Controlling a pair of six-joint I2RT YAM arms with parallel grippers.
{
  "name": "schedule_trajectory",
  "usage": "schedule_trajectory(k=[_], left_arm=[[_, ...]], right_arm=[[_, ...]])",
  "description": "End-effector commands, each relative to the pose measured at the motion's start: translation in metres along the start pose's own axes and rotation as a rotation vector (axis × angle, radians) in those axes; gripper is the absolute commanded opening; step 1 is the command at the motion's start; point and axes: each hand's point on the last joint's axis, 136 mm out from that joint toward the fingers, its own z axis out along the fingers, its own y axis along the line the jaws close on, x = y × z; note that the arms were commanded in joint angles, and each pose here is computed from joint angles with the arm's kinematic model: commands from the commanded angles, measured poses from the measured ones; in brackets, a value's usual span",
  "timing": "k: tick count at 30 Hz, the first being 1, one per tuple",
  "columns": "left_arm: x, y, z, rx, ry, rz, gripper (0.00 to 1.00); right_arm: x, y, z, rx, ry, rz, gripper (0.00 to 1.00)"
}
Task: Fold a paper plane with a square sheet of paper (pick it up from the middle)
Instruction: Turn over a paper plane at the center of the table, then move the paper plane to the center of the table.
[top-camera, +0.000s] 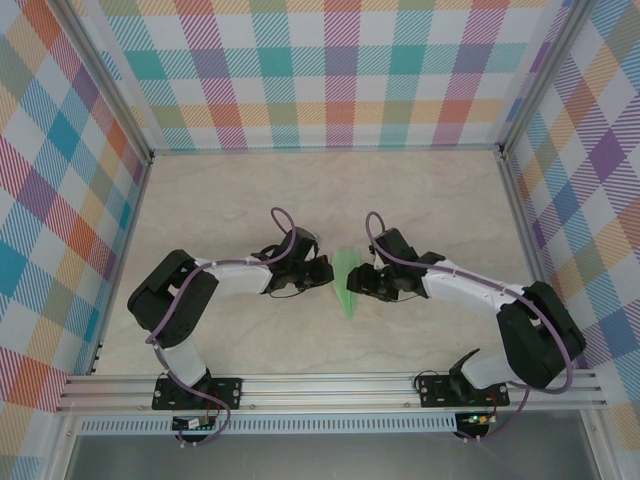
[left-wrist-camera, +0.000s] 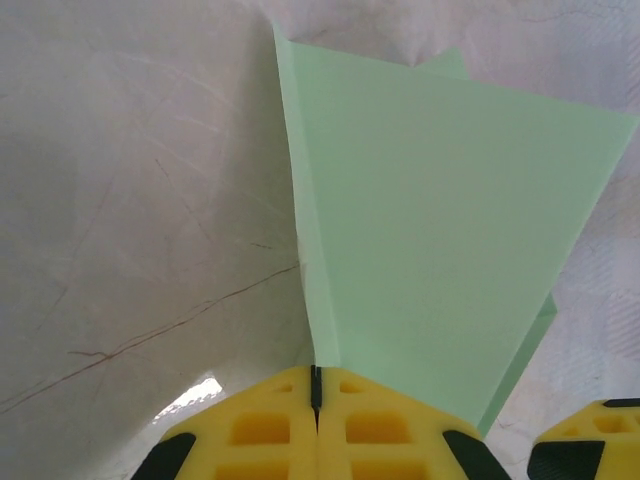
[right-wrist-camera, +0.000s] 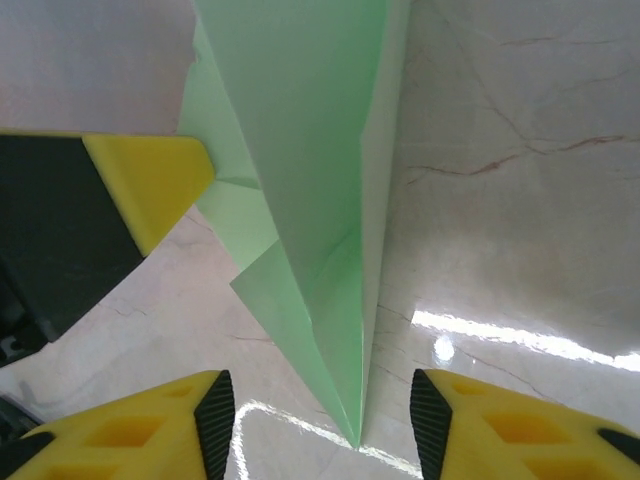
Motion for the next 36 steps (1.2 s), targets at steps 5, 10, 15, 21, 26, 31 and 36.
schedule_trajectory(k=[5, 10, 15, 21, 26, 31, 36], left_arm=[[-0.004, 0.004, 0.001, -0.004, -0.014, -0.005, 0.0], [-0.003, 0.004, 0.0, -0.007, -0.012, -0.002, 0.0], [-0.002, 0.004, 0.001, -0.005, -0.003, -0.002, 0.0], [-0.003, 0.002, 0.0, -0.002, -0.003, 0.003, 0.0], [-0.003, 0.001, -0.001, -0.001, -0.003, 0.006, 0.0], [-0.002, 0.002, 0.0, -0.001, 0.003, 0.01, 0.0], [-0.001, 0.001, -0.001, 0.003, 0.005, 0.009, 0.0]], right_arm=[[-0.005, 0.028, 0.007, -0.051, 0.006, -0.075, 0.46], [-0.006, 0.026, 0.017, -0.019, 0.027, -0.077, 0.46], [-0.007, 0.02, 0.021, 0.057, 0.026, -0.081, 0.49], [-0.007, 0.015, 0.024, 0.104, 0.032, -0.089, 0.51], [-0.005, 0.011, 0.027, 0.146, 0.036, -0.091, 0.52], [-0.002, 0.01, 0.031, 0.167, 0.045, -0.099, 0.54], [-0.001, 0.006, 0.036, 0.197, 0.051, -0.101, 0.54]])
